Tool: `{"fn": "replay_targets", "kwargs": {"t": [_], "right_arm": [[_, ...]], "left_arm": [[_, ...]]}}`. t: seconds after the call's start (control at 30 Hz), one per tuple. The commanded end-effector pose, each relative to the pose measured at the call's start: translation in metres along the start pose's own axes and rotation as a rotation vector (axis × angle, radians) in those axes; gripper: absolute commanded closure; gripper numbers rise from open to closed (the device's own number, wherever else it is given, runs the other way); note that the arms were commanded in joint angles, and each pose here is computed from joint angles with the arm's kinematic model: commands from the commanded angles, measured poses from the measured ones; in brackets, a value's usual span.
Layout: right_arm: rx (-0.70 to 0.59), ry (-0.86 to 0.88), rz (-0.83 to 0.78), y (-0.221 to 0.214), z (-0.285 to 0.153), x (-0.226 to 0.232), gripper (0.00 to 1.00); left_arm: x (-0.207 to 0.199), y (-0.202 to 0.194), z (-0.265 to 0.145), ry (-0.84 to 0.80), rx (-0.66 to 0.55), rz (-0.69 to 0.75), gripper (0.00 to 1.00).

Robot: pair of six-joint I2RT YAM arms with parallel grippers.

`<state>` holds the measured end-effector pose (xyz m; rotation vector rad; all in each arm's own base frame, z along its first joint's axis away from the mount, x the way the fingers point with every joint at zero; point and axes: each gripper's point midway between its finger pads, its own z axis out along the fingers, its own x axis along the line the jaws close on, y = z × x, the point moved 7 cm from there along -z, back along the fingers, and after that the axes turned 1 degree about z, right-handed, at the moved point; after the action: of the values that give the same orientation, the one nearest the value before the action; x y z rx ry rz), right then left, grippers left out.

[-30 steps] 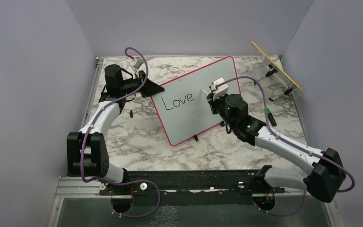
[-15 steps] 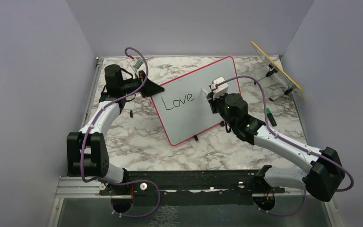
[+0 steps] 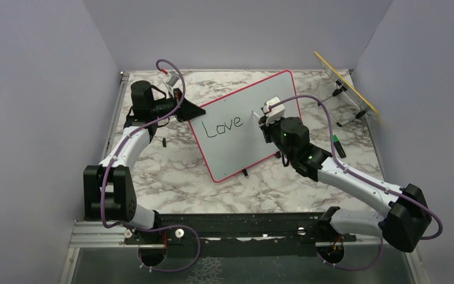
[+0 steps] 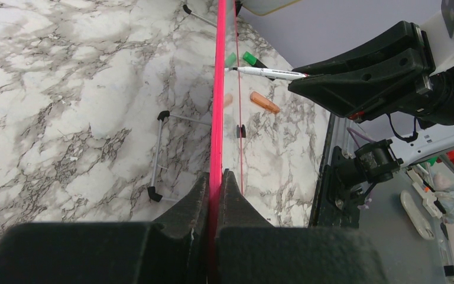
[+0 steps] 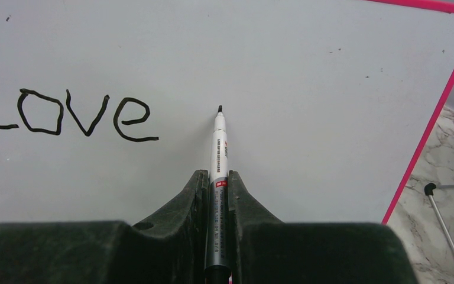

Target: Write a sentence on the whiteboard

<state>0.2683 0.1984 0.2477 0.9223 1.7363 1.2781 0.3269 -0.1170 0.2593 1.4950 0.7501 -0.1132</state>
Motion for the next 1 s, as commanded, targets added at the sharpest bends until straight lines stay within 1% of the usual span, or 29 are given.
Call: {"fn": "replay_targets", "kwargs": {"t": [0.0, 0.2, 0.57, 0.97], "right_arm": [[0.056, 0.028, 0.007, -0.005, -0.006, 0.000, 0.99], [0.098, 0.038, 0.007, -0.014, -0.010, 0.001, 0.99], [0.110, 0.047, 0.007, -0.016, -0.011, 0.002, 0.99], [0.003, -0.001, 0.031, 0.002, -0.005, -0.002, 0.99]], "left_arm": [[0.014, -0.024, 0.005, 0.025, 0.060, -0.030, 1.00], [0.015, -0.024, 0.004, 0.026, 0.060, -0.031, 1.00], [0.015, -0.025, 0.005, 0.025, 0.062, -0.033, 1.00], [0.015, -0.024, 0.005, 0.023, 0.062, -0.031, 1.00]]}}
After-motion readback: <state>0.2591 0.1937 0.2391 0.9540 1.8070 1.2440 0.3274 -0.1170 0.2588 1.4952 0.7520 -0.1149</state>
